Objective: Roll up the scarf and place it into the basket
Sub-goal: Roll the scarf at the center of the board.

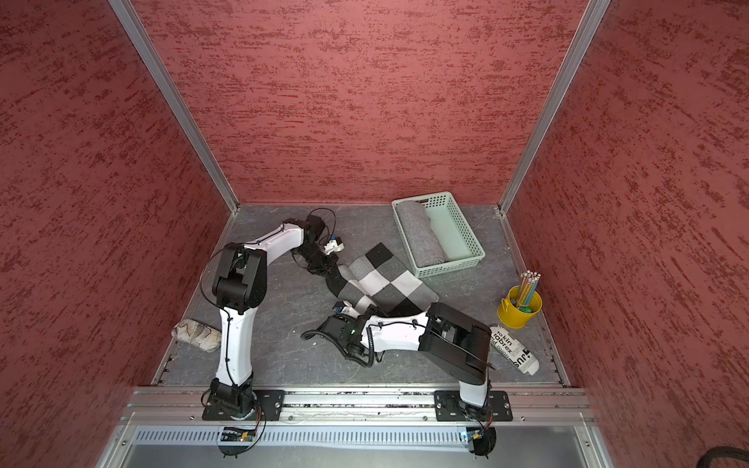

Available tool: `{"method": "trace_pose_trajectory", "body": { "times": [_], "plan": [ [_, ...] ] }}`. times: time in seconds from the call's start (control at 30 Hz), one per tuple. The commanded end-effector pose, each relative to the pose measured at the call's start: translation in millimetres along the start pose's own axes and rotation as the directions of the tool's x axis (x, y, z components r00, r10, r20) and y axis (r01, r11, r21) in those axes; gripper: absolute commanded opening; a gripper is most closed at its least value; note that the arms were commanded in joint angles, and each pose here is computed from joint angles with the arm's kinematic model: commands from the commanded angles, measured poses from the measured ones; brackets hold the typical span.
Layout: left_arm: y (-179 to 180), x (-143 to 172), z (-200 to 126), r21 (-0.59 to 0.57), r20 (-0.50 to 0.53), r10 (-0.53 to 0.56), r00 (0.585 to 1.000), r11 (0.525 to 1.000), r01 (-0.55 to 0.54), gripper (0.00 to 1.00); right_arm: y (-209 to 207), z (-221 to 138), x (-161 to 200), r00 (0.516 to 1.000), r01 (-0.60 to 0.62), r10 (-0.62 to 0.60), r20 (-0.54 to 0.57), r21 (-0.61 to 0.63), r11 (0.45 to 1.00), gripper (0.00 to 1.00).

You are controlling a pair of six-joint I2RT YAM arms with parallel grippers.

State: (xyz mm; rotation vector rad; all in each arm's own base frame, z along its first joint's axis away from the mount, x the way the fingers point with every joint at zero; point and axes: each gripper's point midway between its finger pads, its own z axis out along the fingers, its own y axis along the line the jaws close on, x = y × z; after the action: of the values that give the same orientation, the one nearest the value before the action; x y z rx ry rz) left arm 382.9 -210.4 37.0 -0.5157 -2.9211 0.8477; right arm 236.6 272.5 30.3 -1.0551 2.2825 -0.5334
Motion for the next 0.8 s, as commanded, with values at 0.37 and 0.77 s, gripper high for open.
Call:
{"method": "trace_pose_trajectory", "body": {
  "times": [0.37,0.77],
  "plan": [
    [-6,-33,-107,0.035,0.387,-0.068,0.919,0.998,0.059,0.83,60,-12,0,0.862,-0.506,0.386,-0.328,-0.535,0.676,0.0],
    [-28,15,-70,0.106,0.453,-0.295,0.841,0.955,0.278,0.86,30,-39,-24,0.491,-0.712,0.669,-0.558,-0.7,-0.061,0.0]
  ]
}}
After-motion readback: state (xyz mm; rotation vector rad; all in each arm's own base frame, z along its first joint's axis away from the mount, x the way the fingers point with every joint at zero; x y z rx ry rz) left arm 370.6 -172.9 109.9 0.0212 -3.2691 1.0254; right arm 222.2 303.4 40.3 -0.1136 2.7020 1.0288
